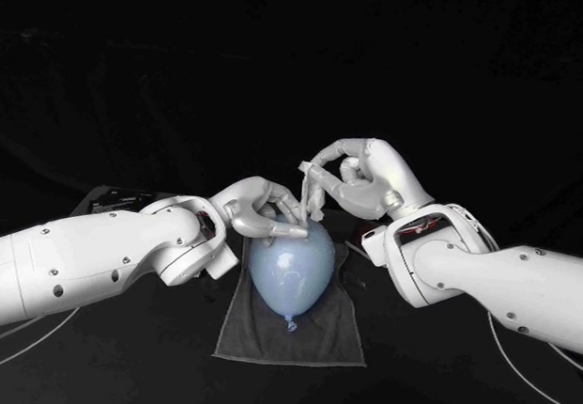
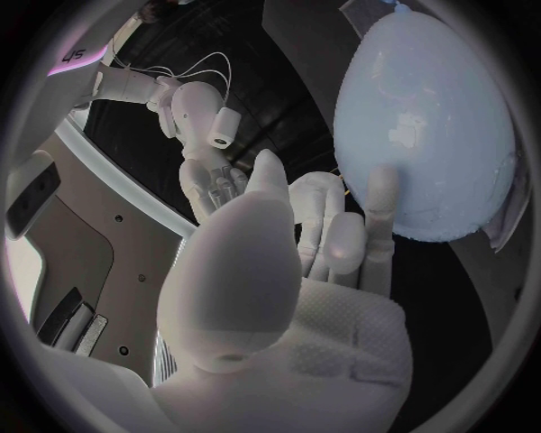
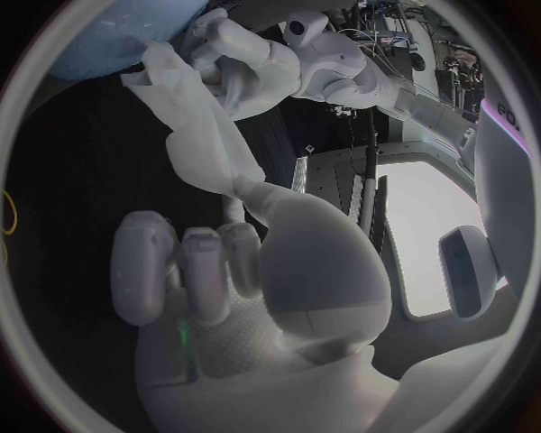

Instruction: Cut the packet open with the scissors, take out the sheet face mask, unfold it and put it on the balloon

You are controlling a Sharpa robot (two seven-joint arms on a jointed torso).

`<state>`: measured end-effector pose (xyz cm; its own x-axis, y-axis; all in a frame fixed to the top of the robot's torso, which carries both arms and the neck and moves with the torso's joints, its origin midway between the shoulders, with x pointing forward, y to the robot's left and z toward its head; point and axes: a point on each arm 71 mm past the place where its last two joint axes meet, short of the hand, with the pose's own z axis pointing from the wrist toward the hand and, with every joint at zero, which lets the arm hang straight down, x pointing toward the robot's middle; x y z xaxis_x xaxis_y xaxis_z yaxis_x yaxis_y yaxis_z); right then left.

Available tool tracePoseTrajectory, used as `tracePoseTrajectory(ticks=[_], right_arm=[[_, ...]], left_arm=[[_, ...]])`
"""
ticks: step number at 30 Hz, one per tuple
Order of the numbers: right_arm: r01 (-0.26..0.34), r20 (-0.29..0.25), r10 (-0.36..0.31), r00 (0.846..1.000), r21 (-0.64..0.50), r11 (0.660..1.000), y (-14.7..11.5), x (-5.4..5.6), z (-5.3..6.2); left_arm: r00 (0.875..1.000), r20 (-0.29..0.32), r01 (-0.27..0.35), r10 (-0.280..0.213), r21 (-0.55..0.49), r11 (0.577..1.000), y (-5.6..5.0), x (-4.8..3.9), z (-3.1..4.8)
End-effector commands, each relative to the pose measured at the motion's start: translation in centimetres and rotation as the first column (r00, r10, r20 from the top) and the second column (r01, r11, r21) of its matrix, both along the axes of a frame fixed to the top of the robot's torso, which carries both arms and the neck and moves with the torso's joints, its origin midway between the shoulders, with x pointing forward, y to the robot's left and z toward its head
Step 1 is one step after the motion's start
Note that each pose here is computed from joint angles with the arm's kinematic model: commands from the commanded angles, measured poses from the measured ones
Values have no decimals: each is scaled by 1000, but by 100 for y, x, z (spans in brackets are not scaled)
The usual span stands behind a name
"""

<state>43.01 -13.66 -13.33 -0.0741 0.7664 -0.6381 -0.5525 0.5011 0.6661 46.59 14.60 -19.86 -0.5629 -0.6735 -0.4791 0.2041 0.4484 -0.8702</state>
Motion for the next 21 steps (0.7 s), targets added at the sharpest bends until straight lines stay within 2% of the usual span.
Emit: tracePoseTrajectory(ticks=[1, 8, 12, 21], right_arm=[[-13, 9, 13, 1000, -10, 1000, 24, -6, 22], [-19, 13, 19, 1000, -13, 1000, 49, 7, 54], [-20, 13, 20, 1000, -19, 1000, 65, 27, 66], [-20, 5, 20, 1000, -33, 999, 110, 81, 56]], left_arm=[[998, 27, -61, 61, -5, 998, 13, 37, 21], [994, 53, -93, 93, 4, 996, 16, 79, 20], [992, 83, -98, 97, 15, 995, 0, 99, 25], [990, 101, -104, 102, 12, 995, -49, 110, 32]])
